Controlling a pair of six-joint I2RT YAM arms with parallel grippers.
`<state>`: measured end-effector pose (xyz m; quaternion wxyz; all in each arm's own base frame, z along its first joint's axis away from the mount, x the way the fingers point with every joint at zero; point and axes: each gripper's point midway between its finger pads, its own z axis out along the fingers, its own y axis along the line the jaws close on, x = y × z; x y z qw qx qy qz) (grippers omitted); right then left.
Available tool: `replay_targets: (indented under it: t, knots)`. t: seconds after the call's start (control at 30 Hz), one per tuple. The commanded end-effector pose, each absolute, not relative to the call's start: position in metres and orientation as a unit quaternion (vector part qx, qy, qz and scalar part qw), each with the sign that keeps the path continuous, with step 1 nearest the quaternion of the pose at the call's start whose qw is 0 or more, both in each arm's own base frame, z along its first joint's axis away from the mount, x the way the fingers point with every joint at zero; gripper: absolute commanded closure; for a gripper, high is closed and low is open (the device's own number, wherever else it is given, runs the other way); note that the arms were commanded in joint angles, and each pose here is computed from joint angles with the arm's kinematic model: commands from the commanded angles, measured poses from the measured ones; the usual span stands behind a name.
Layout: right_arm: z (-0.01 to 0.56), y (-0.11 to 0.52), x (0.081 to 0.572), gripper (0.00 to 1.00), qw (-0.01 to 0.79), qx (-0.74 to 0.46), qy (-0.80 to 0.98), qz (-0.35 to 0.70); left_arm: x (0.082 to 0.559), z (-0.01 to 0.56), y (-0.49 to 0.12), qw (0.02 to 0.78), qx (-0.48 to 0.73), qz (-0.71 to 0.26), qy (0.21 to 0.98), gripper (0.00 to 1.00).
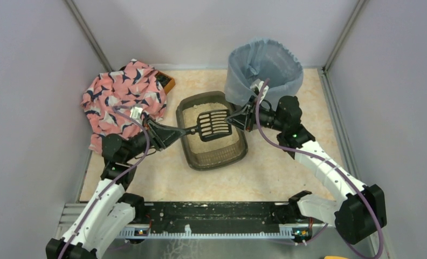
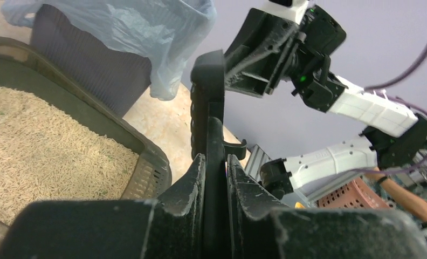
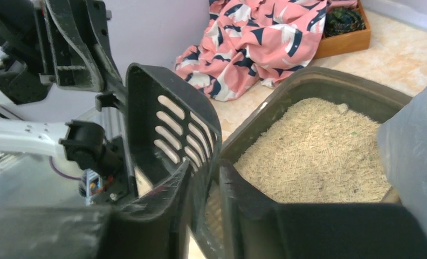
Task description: Clean the litter box
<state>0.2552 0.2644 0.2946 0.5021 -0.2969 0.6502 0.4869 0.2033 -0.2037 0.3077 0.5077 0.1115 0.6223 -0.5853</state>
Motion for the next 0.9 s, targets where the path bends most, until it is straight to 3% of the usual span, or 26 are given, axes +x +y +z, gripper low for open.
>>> replay_targets:
  t: [0.0, 0.07, 0.13, 0.3, 0.57, 0.87]
  knots:
    - [0.325, 0.266, 0.256, 0.54, 0.535, -0.309, 0.618, 0.487, 0.223, 0.313, -0.19, 0.554, 0.077, -0.534, 0.635, 1.0]
    - [0.325, 0.263, 0.26, 0.26, 0.542, -0.3, 0.624, 0.475, 0.238, 0.313, -0.181, 0.566, 0.061, -0.489, 0.661, 1.0]
    - [0.321, 0.26, 0.265, 0.14, 0.546, -0.295, 0.634, 0.461, 0.251, 0.315, -0.175, 0.565, 0.051, -0.45, 0.69, 1.0]
    - [0.311, 0.254, 0.271, 0.11, 0.553, -0.282, 0.65, 0.44, 0.285, 0.302, -0.156, 0.558, 0.042, -0.348, 0.752, 1.0]
    - [0.302, 0.254, 0.277, 0.11, 0.551, -0.279, 0.657, 0.432, 0.335, 0.286, -0.159, 0.552, 0.159, -0.227, 0.786, 1.0]
    - [0.291, 0.258, 0.275, 0.11, 0.542, -0.281, 0.653, 0.448, 0.375, 0.27, -0.179, 0.557, 0.268, -0.104, 0.779, 1.0]
